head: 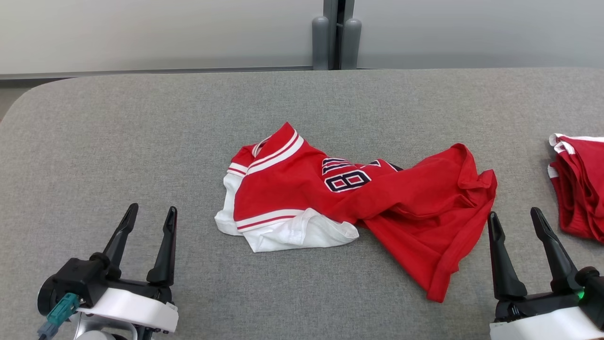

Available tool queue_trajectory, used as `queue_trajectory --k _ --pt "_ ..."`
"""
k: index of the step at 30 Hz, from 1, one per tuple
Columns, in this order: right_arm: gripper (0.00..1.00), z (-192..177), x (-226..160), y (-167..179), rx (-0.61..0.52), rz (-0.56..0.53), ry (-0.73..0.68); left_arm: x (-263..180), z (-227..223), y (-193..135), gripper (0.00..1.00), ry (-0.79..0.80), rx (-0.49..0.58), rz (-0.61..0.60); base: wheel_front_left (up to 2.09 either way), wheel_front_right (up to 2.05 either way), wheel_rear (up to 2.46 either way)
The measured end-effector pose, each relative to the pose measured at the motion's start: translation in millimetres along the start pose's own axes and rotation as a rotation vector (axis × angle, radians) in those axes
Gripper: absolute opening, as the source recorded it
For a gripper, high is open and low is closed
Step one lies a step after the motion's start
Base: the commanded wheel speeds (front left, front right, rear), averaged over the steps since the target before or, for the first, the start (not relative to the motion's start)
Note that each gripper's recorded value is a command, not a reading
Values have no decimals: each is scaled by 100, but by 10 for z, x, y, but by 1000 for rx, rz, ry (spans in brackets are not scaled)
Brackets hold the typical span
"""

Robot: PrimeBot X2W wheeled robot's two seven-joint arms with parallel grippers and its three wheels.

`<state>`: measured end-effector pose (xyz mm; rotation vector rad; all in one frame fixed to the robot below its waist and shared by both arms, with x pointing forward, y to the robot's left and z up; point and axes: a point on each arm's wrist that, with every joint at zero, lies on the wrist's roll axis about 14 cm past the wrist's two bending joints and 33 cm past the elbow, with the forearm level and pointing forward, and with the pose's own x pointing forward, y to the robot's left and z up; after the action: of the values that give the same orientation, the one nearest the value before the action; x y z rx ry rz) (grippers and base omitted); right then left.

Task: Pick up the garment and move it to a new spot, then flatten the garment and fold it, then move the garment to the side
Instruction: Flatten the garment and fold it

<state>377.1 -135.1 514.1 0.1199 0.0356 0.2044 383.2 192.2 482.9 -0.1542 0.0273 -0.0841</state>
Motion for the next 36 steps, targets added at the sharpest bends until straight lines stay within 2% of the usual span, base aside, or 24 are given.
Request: queue_trajectory --k 5,7,15,18,22,27,28,29,36 --pt "100 -19 8 18 5 6 5 0 7 -52 100 -1 -2 -15 0 0 0" --pt "100 -38 17 23 6 8 13 9 -36 -173 100 19 -4 -57 0 0 0" --pt "100 -97 133 73 17 27 25 110 -326 -1136 100 149 -4 -378 0 0 0" --pt "100 -136 137 45 22 18 33 92 -554 -1370 100 232 10 -467 0 0 0" --pt "100 -201 119 -62 30 -16 46 103 -873 -1411 100 338 45 -511 0 0 0" --pt "100 -264 100 -147 41 -44 55 202 -1081 -1280 100 385 92 -486 0 0 0" --pt "100 -279 96 -162 43 -49 58 215 -1141 -1247 68 404 110 -484 0 0 0" --pt "100 -294 93 -173 46 -53 61 227 -1172 -1221 0 409 111 -476 0 0 0" --pt "100 -318 124 -199 48 -57 60 345 -1045 -1041 0 312 98 -420 0 0 0"
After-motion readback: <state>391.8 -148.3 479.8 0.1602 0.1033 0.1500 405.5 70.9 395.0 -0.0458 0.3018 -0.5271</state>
